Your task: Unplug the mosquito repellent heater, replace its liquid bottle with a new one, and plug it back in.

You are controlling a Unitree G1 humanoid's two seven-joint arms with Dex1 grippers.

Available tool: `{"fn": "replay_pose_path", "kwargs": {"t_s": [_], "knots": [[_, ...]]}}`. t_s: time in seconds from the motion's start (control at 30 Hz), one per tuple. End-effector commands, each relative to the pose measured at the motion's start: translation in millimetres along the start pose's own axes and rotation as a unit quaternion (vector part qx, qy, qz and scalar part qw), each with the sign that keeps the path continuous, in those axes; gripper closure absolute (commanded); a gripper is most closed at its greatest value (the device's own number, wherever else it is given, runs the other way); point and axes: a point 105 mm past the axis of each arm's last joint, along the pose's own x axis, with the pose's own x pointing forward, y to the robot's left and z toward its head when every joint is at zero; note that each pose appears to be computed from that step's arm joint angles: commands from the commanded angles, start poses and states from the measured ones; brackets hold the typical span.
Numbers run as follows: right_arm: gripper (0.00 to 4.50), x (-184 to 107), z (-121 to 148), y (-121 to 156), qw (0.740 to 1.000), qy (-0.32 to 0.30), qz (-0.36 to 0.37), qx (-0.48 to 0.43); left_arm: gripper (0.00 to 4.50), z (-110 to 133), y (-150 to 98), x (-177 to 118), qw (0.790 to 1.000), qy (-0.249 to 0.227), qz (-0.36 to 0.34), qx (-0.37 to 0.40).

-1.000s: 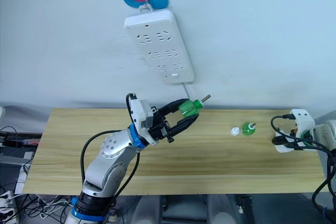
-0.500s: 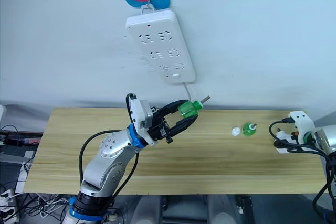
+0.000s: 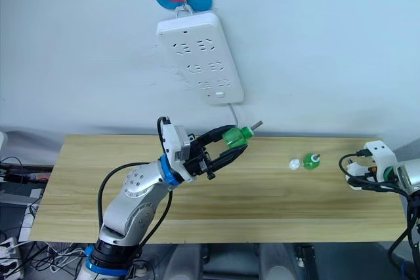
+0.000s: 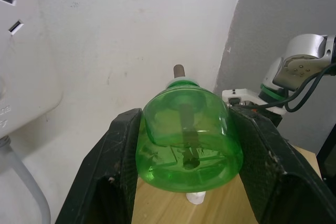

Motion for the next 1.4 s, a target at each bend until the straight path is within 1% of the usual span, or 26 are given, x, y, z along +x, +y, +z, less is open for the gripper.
{"fn": "replay_pose_path", "kwargs": {"t_s": [0.03, 0.17, 0.23, 0.3, 0.37, 0.43, 0.5, 0.57, 0.63, 0.77, 0.83, 1.2, 1.4], "knots": [[1.43, -19, 11, 0, 0.999, -0.027, 0.016, -0.027, 2.29, 11, -3, 1, 1.0, -0.022, -0.008, 0.01], [1.43, -50, 21, 10, 0.996, -0.037, 0.074, -0.028, 2.29, 12, -7, -2, 1.0, -0.023, -0.019, 0.002], [1.43, -74, 29, 26, 0.988, -0.044, 0.147, -0.005, 2.29, 14, -11, -4, 0.999, -0.025, -0.034, 0.0], [1.43, -105, 34, 45, 0.97, -0.047, 0.237, 0.026, 2.29, 19, -14, -4, 0.998, -0.032, -0.051, 0.004], [1.43, -132, 40, 59, 0.95, -0.059, 0.302, 0.048, 2.29, 25, -19, -3, 0.996, -0.043, -0.072, 0.005], [1.43, -158, 57, 75, 0.921, -0.092, 0.368, 0.083, 2.29, 30, -27, 0, 0.993, -0.054, -0.1, 0.005], [1.43, -174, 74, 88, 0.895, -0.119, 0.418, 0.105, 2.29, 29, -34, 4, 0.99, -0.057, -0.127, 0.005], [1.43, -179, 80, 98, 0.881, -0.123, 0.445, 0.1, 2.29, 25, -35, 8, 0.988, -0.054, -0.142, 0.005], [1.43, -183, 79, 110, 0.87, -0.113, 0.473, 0.085, 2.29, 23, -34, 12, 0.987, -0.056, -0.153, 0.01], [1.43, -190, 85, 133, 0.845, -0.108, 0.521, 0.055, 2.29, 25, -31, 23, 0.982, -0.068, -0.174, 0.016], [1.43, -193, 87, 141, 0.838, -0.105, 0.534, 0.047, 2.29, 25, -31, 27, 0.98, -0.074, -0.182, 0.02], [1.43, -196, 87, 162, 0.826, -0.094, 0.555, 0.038, 2.29, 29, -34, 35, 0.976, -0.087, -0.199, 0.03], [1.43, -196, 88, 168, 0.823, -0.093, 0.559, 0.036, 2.29, 30, -33, 38, 0.975, -0.091, -0.202, 0.033]]}}
